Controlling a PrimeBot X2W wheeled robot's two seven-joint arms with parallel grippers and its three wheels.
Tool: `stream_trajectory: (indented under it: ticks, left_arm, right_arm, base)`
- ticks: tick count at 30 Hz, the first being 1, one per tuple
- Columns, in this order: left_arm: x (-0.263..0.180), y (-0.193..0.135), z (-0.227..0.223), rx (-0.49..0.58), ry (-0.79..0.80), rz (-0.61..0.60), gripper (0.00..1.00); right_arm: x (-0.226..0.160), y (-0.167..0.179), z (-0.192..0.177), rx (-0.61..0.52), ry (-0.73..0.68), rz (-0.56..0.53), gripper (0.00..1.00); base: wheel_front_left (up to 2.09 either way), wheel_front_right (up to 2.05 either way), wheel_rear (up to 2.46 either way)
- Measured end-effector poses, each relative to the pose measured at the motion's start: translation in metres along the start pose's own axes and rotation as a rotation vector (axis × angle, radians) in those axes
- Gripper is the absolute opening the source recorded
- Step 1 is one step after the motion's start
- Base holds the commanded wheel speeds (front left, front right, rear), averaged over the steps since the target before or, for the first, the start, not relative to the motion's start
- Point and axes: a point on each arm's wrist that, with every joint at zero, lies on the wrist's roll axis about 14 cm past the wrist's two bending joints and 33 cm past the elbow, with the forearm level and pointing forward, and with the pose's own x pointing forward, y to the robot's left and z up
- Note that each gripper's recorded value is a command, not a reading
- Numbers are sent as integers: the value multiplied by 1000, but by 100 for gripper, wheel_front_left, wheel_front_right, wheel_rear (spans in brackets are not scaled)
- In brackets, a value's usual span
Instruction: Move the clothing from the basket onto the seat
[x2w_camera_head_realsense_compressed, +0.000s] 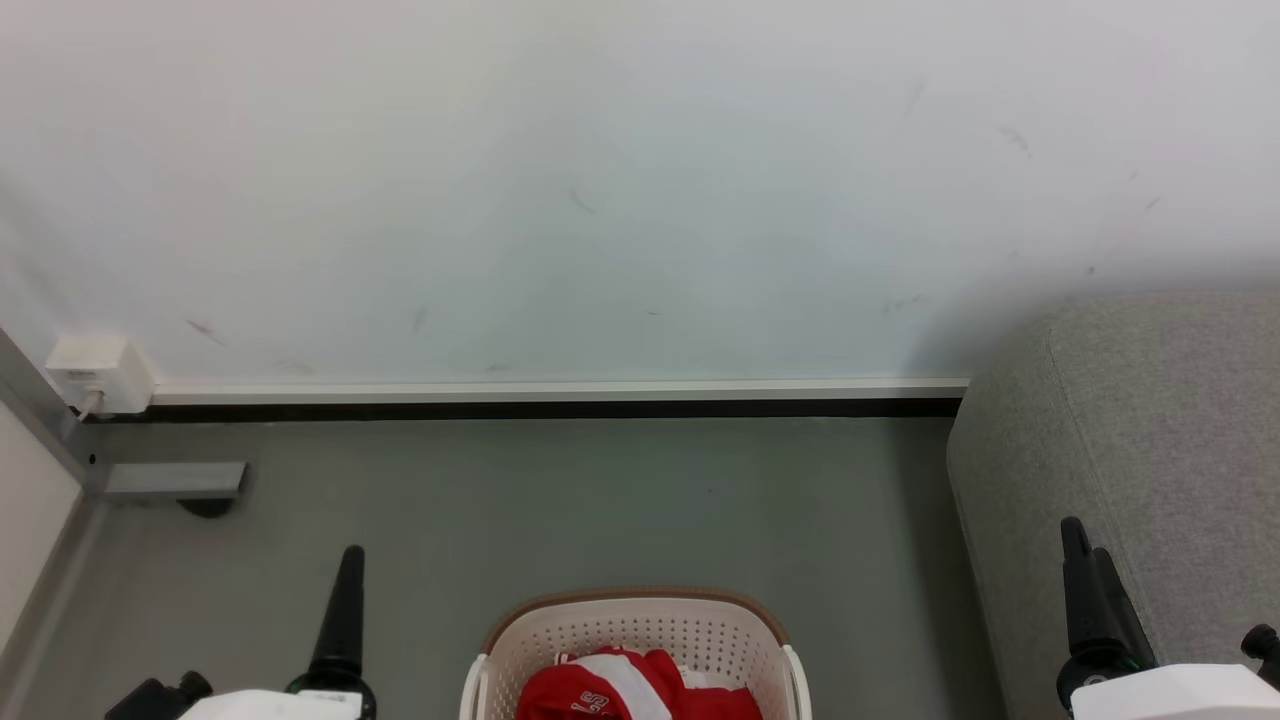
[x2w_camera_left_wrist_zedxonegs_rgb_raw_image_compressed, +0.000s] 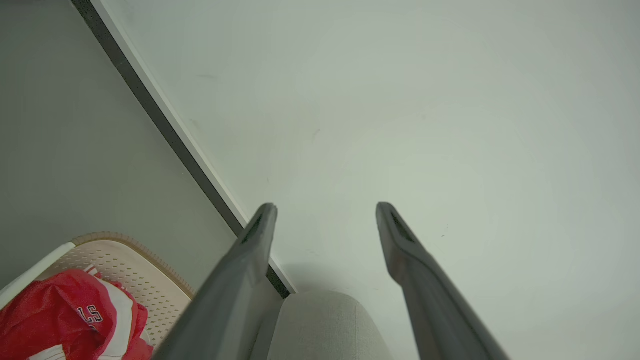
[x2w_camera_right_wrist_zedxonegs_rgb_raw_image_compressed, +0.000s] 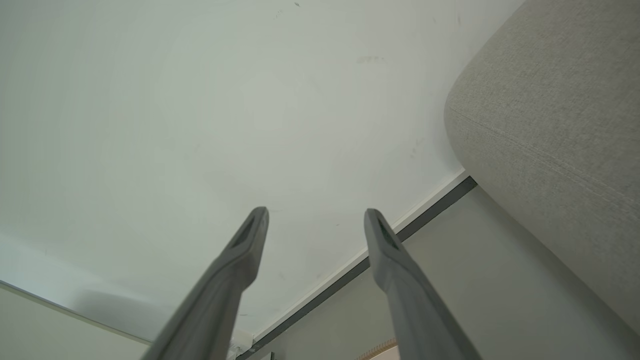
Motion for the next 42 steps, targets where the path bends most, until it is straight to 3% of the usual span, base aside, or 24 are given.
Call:
stream_trajectory:
  ticks: [14,32,42]
  left_arm:
    - [-1,-6,3,259,-26,-17,100]
    - [-4,-7,5,615,-49,-31,100]
    - [-8,-7,5,739,-57,-47,100]
  right_arm:
    - [0,11,-8,-271,16,48,100]
    - [-1,25,-18,-484,17,117,100]
    - [-2,26,-26,-585,32,140,100]
  base:
    - [0,0,0]
    - [0,0,0]
    - [0,0,0]
